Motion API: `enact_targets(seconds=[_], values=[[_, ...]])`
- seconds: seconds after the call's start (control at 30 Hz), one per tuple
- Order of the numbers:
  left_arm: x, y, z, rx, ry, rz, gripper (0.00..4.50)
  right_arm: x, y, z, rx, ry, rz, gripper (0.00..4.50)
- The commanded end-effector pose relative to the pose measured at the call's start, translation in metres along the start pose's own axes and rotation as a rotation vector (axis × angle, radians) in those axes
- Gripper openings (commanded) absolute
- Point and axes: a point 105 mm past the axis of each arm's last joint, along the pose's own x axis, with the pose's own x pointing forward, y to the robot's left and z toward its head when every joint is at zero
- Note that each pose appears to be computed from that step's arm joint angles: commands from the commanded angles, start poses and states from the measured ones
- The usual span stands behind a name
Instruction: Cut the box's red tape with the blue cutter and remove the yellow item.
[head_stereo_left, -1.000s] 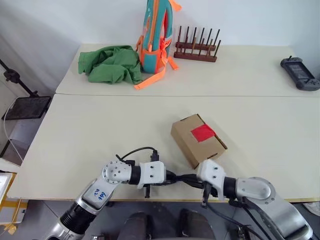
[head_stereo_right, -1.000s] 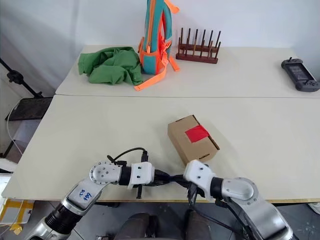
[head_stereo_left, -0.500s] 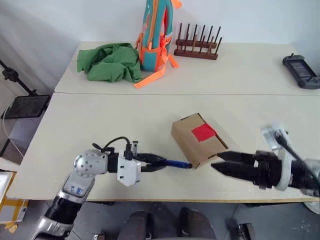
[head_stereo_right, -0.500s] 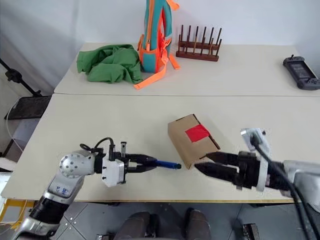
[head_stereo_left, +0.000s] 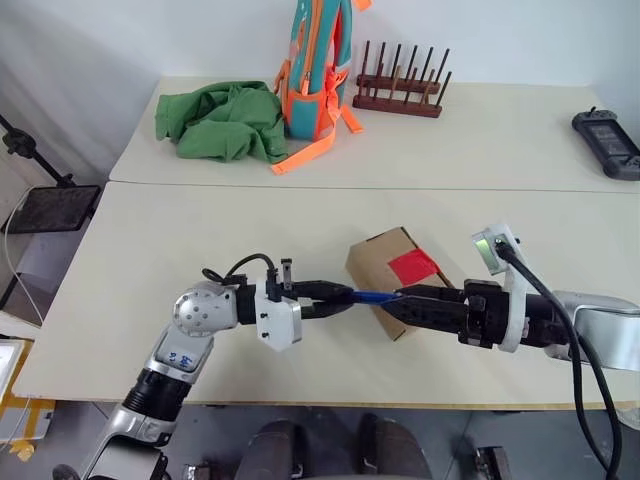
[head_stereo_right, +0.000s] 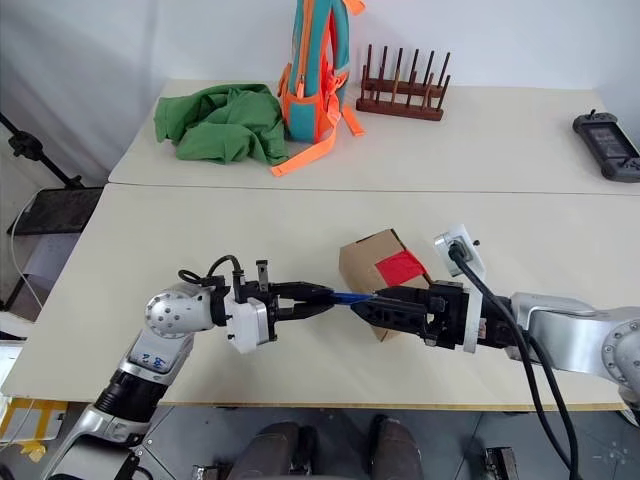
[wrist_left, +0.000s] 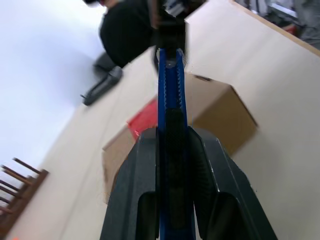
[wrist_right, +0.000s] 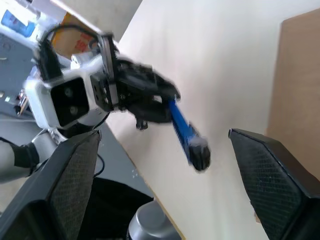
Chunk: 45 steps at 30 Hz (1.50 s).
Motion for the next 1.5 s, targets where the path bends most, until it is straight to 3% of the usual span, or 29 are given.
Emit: enact_targets(seconds=[0.03,0.23,0.3,0.7,0.97,1.17,1.23,1.33,1.43,1.5], values=[[0.004,0.001,0.004,0.033,-0.020,0.003,0.47,0.003,0.005,0.001,-0.021,0.010,0.034,4.26],[0.006,0.002,0.003,0.045,-0.020,0.007,0.47,0.009,0.001,0.007,-0.020,-0.022,0.035,4.26],[0.007,0.002,0.003,0.045,-0.020,0.010,0.47,0.010,0.001,0.007,-0.020,-0.021,0.041,3.89],[0.011,0.003,0.005,0.058,-0.024,0.021,0.47,0.015,-0.002,0.007,-0.013,-0.023,0.048,0.13],[0.010,-0.001,0.007,0.019,-0.039,0.003,0.47,0.017,-0.001,0.009,0.000,-0.051,0.076,0.15],[0.009,-0.002,0.011,-0.095,-0.024,-0.059,2.25,0.011,0.003,0.011,-0.005,-0.064,0.104,0.15],[0.005,0.007,0.018,-0.197,-0.029,-0.037,2.87,0.004,0.004,0.013,-0.006,-0.076,0.106,0.15],[-0.014,0.018,0.022,-0.396,-0.005,0.002,2.90,-0.014,0.005,0.019,-0.025,-0.104,0.089,0.15],[-0.053,0.027,0.004,-0.670,0.103,0.046,2.90,-0.038,0.007,0.025,-0.065,-0.148,0.043,0.15],[-0.069,0.029,-0.004,-0.766,0.153,0.060,2.90,-0.051,0.005,0.028,-0.097,-0.163,0.001,0.15]])
